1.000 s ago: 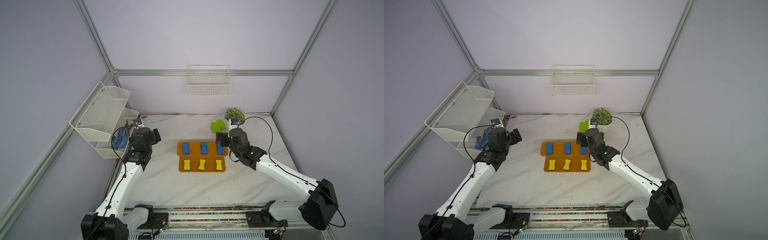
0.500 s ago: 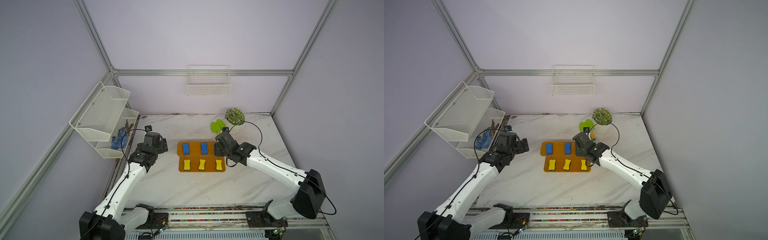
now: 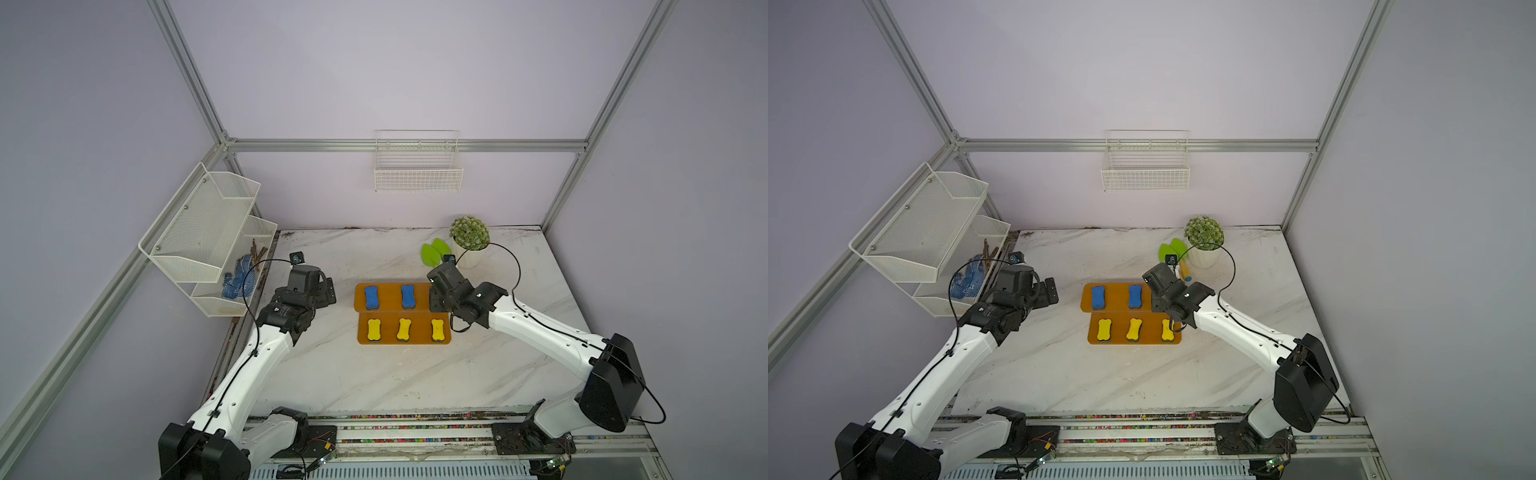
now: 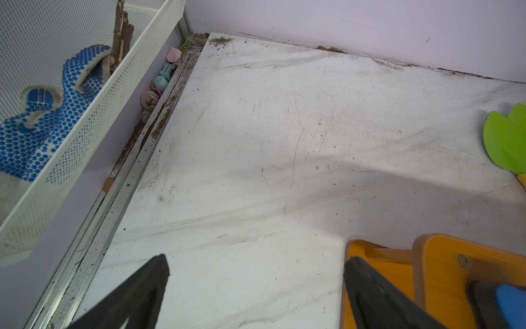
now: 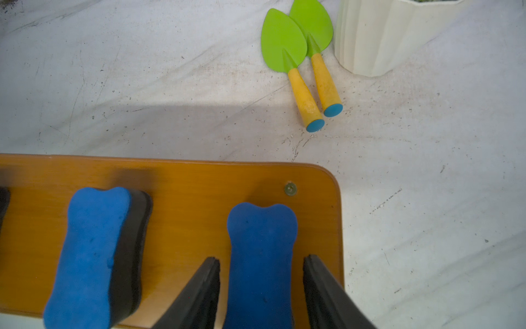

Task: Remove the whiteboard erasers from the shelf
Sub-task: Pick up the whiteboard eraser from the shelf.

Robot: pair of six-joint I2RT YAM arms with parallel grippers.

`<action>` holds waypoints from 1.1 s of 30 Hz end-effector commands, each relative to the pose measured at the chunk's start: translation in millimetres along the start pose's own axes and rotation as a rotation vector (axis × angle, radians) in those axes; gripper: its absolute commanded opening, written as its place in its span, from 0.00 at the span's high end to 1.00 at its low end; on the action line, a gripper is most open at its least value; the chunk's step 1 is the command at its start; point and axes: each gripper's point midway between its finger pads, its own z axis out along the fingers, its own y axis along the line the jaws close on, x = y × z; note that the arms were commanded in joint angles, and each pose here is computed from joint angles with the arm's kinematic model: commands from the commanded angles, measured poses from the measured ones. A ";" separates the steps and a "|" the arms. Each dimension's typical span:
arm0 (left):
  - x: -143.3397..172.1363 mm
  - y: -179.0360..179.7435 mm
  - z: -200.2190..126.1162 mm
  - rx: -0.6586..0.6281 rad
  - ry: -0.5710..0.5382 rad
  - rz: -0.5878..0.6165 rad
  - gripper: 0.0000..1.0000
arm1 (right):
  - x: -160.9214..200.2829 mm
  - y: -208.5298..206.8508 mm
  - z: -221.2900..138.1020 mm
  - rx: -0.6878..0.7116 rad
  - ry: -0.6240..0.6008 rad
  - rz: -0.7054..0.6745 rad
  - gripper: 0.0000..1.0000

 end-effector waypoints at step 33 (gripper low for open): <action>-6.5 -2.4 -7.5 0.015 -0.034 -0.017 0.00 | 12.7 -20.5 -47.2 -0.009 -0.040 0.084 0.65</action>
